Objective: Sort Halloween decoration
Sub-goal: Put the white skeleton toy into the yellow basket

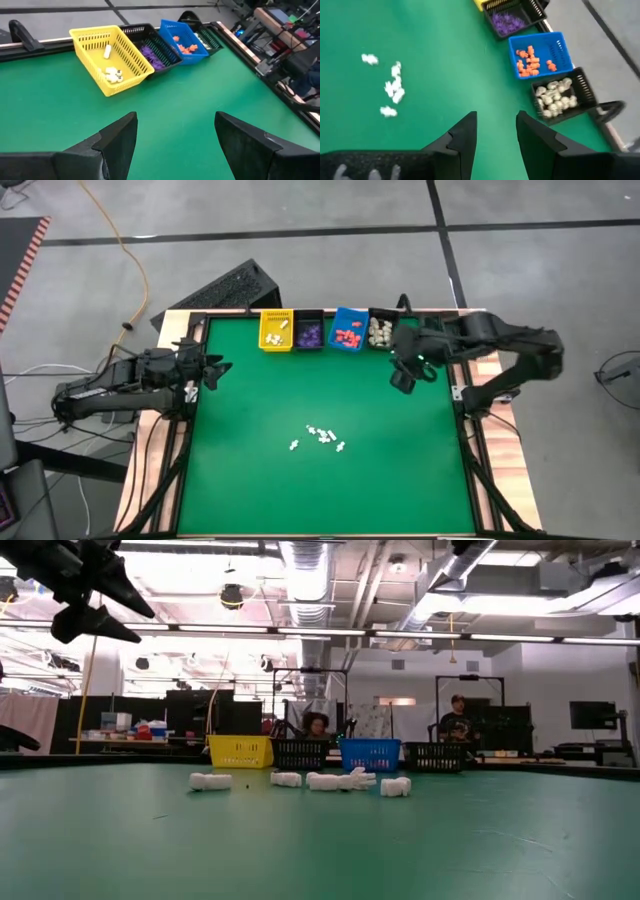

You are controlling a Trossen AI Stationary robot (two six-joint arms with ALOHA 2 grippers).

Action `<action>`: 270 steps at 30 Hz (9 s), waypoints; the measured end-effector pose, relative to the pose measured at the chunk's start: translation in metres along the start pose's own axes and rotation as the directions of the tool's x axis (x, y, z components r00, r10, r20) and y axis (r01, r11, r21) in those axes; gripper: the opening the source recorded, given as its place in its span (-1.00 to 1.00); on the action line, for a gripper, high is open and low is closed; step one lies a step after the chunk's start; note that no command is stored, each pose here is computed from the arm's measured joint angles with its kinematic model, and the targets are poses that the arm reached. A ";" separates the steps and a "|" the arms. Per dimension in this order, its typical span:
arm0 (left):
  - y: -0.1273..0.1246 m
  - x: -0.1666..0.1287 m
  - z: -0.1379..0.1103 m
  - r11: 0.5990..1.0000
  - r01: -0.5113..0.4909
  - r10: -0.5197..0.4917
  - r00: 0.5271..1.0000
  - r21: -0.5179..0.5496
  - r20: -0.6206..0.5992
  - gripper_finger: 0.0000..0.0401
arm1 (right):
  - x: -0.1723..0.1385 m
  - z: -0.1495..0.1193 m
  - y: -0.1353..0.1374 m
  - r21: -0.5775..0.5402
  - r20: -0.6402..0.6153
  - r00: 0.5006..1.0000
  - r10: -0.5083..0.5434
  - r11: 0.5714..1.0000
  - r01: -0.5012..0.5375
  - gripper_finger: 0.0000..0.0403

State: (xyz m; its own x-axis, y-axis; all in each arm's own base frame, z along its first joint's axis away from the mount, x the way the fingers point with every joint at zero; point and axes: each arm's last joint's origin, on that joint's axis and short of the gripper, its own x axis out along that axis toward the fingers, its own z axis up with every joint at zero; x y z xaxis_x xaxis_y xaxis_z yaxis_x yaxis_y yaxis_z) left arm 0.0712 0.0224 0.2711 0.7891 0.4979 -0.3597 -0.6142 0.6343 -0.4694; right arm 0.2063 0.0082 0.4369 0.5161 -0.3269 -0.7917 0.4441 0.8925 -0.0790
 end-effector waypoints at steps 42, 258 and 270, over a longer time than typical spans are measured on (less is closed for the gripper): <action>-0.014 0.036 -0.004 0.993 -0.082 0.090 0.992 0.088 -0.091 0.28 | 0.260 -0.116 0.167 -0.553 -0.083 0.908 0.411 0.739 -0.385 0.17; -0.036 0.065 0.000 0.983 0.063 -0.046 0.994 0.171 -0.102 0.28 | 0.232 -0.130 0.159 -0.115 0.256 0.957 0.140 0.987 -0.113 -0.28; -0.036 0.065 0.000 0.982 0.058 -0.040 0.994 0.182 -0.098 0.28 | 0.245 -0.133 0.167 -0.090 0.273 0.948 0.162 0.986 -0.142 -0.13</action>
State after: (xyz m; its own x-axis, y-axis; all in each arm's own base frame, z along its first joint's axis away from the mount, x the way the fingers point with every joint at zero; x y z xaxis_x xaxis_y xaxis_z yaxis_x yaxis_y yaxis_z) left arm 0.1442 0.0321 0.2647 0.8099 0.4114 -0.4180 -0.5584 0.7589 -0.3349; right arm 0.3094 0.1185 0.1498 0.7615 -0.2504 -0.5978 0.2984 0.9542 -0.0195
